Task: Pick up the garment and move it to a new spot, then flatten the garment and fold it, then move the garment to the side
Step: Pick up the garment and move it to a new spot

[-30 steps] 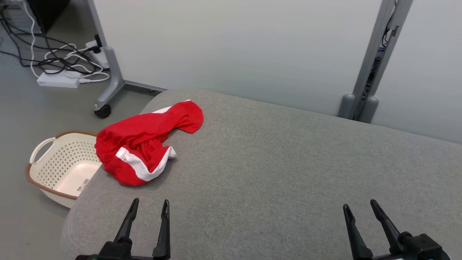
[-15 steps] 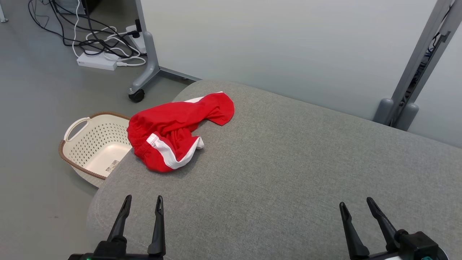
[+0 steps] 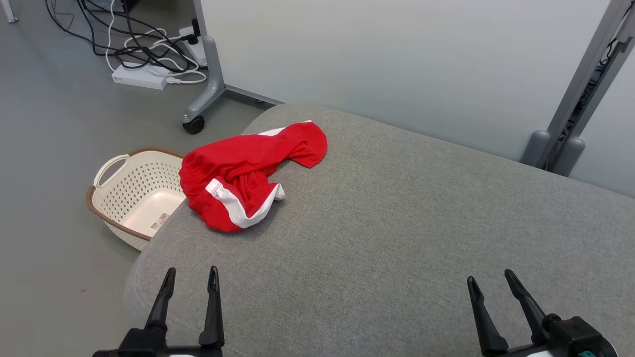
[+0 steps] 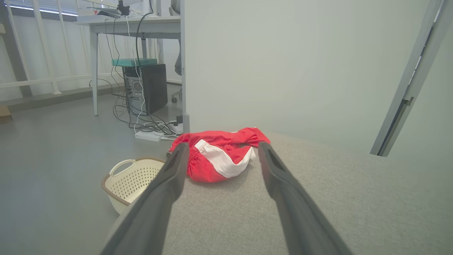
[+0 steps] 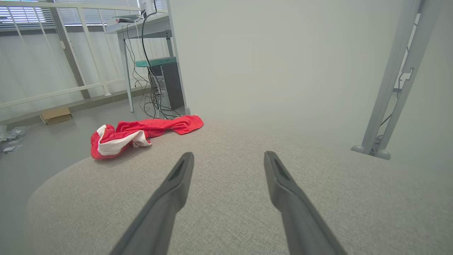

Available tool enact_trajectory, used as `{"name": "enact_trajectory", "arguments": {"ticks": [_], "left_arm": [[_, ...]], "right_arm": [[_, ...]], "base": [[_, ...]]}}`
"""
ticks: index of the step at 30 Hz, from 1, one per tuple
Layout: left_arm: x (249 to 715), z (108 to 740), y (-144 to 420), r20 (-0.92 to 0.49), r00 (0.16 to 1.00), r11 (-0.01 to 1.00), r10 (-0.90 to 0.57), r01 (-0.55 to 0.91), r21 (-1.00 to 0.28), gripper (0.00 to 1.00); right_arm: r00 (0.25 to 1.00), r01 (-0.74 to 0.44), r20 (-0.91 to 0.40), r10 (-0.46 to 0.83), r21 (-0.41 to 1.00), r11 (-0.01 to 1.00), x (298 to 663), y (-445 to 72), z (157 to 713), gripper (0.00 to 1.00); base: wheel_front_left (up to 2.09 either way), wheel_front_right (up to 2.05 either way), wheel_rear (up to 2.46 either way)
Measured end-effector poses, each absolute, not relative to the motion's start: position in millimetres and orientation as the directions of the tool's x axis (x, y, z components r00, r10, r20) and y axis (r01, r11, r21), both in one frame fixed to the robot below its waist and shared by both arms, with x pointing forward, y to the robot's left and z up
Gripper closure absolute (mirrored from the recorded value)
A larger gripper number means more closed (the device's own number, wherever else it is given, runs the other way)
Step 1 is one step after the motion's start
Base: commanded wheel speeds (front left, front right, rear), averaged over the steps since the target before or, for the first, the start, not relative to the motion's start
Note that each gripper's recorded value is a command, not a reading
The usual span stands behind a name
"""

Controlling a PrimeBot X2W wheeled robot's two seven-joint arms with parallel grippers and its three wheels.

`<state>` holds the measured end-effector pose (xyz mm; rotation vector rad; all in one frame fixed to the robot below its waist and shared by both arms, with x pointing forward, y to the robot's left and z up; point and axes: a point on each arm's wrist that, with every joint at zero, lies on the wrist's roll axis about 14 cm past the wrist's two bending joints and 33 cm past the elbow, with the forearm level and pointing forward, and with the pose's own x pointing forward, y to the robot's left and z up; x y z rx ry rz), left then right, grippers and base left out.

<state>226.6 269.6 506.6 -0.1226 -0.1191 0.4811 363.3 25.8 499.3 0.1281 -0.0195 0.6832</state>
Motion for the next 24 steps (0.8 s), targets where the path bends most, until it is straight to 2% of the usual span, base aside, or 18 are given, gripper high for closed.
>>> {"name": "enact_trajectory", "arguments": {"ticks": [7,16,24], "left_arm": [[254.9,526.4,286.9,0.126,0.868,0.871,0.480,-0.454,-0.189,0.00],[327.4,543.8,307.4,0.145,0.870,0.873,0.471,-0.436,-0.216,0.00],[396.6,553.2,339.7,0.167,0.860,0.873,0.482,-0.454,-0.181,0.00]], "right_arm": [[0.776,-0.629,0.026,0.630,0.103,0.771,370.7,24.9,484.3,0.00],[0.779,-0.622,-0.028,0.626,0.090,0.778,404.6,12.1,453.5,0.00],[0.791,-0.605,-0.052,0.609,0.080,0.793,437.3,-2.3,429.7,0.00]], "base": [[0.00,0.00,0.00],[0.00,0.00,0.00],[0.00,0.00,0.00]]}}
